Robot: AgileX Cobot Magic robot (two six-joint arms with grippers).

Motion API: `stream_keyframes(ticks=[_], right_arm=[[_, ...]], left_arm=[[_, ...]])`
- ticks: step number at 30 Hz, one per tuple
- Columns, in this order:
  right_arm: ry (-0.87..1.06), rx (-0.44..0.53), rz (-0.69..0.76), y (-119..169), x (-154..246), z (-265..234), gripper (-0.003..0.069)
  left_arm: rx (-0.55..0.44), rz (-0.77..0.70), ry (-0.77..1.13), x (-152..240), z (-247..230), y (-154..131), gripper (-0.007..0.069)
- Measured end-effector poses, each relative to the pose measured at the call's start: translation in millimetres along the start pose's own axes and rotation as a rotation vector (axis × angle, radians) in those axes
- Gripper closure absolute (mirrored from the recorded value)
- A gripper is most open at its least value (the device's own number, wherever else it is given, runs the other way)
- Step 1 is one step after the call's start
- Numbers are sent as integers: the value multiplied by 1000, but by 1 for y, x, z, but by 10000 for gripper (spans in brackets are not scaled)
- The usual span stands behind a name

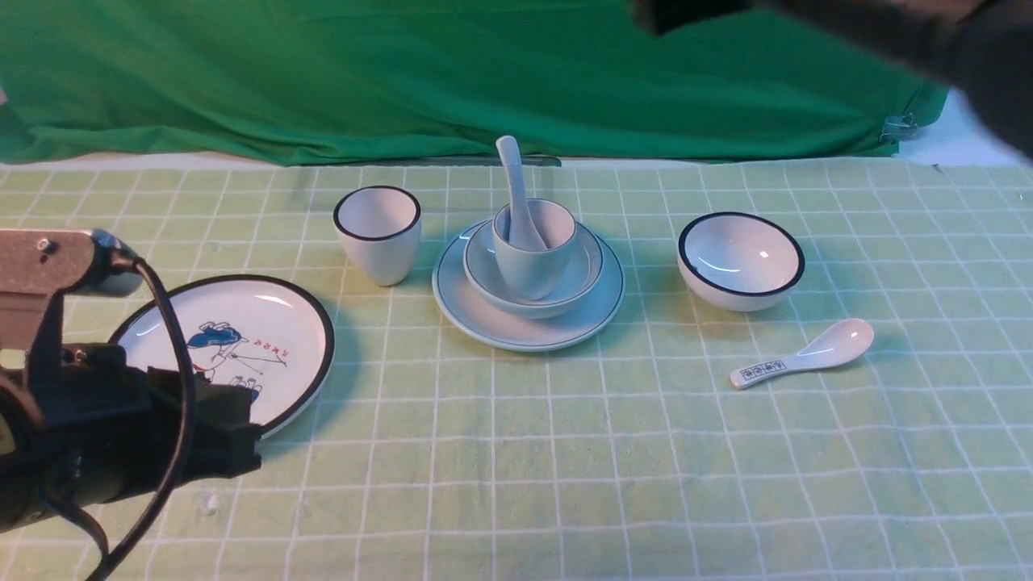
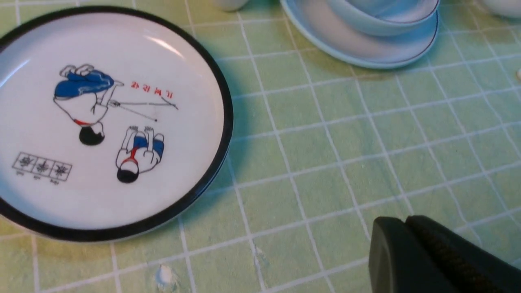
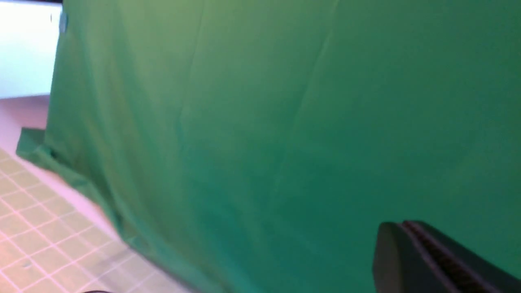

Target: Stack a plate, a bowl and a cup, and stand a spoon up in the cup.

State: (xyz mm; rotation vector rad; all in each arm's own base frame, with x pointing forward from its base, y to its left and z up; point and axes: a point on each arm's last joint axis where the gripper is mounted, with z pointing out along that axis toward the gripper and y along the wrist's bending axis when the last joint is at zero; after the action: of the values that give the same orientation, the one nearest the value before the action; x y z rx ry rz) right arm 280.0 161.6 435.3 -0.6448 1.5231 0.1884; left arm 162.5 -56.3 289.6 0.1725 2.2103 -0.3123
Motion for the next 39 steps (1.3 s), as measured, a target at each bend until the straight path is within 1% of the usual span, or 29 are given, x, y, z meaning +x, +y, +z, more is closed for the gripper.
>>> stream_keyframes(ticks=[2, 3, 4, 5, 6, 8, 13, 18, 20, 28, 31, 34, 36, 38, 39], right_arm=[[-34, 9, -31, -7, -26, -46, 640], [-42, 12, -37, -9, -32, -59, 640], [-73, 21, -41, -12, -42, -89, 640], [-67, 19, -41, -11, -41, -89, 640], [-104, 31, -42, -13, -45, -117, 640], [-127, 38, -44, -10, -36, -150, 640], [-101, 27, -22, 9, 28, -192, 640], [-38, 7, 88, 30, 103, -210, 639], [18, -6, 107, 38, 131, -211, 636], [256, -57, 133, 62, 216, -209, 617], [319, -70, 134, 68, 237, -211, 613], [343, -75, 135, 70, 247, -213, 612], [310, -66, 139, 73, 255, -215, 627], [239, -21, 197, 72, 259, -218, 639], [228, -15, 205, 71, 259, -219, 639]], left_arm=[[4, 3, -36, -3, 0, 0, 608], [5, 3, -51, -5, 0, 0, 608], [7, 4, -73, -6, 0, -1, 608], [9, 5, -77, -7, 0, -1, 608], [10, 5, -103, -9, -1, -1, 608], [13, 6, -131, -12, -1, -1, 608], [20, 6, -195, -18, -2, -2, 608], [22, 6, -213, -19, -2, -2, 608], [22, 6, -214, -19, -2, -2, 608], [22, 6, -216, -19, -2, -2, 608], [22, 6, -216, -19, -2, -2, 608], [22, 6, -216, -19, -2, -2, 608], [22, 6, -217, -19, -2, -2, 608], [22, 6, -217, -19, -2, -2, 608], [22, 6, -217, -19, -2, -2, 608]])
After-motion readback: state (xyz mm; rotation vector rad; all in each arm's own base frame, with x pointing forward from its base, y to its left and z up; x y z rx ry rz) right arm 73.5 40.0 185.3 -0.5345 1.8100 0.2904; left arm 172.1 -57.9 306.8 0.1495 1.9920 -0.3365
